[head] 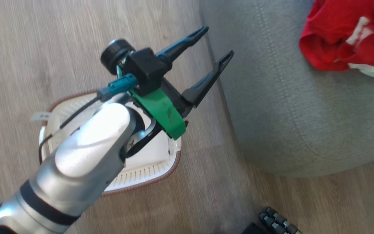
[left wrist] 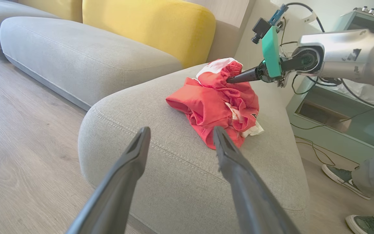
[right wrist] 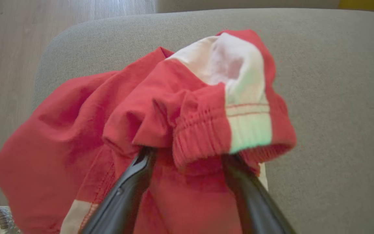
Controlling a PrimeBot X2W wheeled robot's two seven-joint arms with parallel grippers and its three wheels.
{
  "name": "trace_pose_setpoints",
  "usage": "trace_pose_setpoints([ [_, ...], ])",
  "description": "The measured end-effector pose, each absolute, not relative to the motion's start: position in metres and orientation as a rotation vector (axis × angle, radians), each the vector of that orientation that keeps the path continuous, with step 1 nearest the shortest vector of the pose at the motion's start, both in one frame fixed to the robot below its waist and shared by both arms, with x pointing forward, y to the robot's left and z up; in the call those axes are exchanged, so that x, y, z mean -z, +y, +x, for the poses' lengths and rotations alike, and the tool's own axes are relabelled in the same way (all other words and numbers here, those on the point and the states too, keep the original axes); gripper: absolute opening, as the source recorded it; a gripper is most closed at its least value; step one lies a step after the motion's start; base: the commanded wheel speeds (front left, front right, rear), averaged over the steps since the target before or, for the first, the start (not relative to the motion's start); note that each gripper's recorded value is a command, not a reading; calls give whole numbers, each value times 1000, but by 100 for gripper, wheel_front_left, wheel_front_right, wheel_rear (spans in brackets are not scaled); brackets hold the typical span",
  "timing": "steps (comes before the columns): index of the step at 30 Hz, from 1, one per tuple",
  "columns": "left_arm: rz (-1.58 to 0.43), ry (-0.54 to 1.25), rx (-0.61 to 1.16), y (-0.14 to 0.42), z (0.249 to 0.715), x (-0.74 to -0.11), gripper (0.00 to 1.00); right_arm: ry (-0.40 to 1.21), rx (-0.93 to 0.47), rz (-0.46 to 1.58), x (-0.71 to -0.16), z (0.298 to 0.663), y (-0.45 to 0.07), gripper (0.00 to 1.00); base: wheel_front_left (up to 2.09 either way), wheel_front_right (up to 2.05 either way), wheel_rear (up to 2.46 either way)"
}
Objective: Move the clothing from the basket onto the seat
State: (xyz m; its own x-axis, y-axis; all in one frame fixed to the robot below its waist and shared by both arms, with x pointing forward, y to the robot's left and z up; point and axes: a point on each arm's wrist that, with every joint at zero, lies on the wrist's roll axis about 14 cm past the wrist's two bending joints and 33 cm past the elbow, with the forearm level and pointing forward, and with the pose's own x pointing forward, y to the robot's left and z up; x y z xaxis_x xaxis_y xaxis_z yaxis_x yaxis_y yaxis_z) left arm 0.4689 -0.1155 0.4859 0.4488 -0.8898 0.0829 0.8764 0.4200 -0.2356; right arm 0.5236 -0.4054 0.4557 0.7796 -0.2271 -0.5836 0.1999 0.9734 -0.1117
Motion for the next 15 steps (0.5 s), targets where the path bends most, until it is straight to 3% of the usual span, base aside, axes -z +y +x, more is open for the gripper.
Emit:
trace_pose_setpoints([
  [9, -249, 40, 1091, -114, 449, -507, 100, 653, 230, -71, -484, 484, -412, 100, 0, 0, 0],
  [15, -242, -3, 1042, -103, 437, -532, 100, 475, 191, -97, -548, 468, -408, 100, 0, 0, 0],
])
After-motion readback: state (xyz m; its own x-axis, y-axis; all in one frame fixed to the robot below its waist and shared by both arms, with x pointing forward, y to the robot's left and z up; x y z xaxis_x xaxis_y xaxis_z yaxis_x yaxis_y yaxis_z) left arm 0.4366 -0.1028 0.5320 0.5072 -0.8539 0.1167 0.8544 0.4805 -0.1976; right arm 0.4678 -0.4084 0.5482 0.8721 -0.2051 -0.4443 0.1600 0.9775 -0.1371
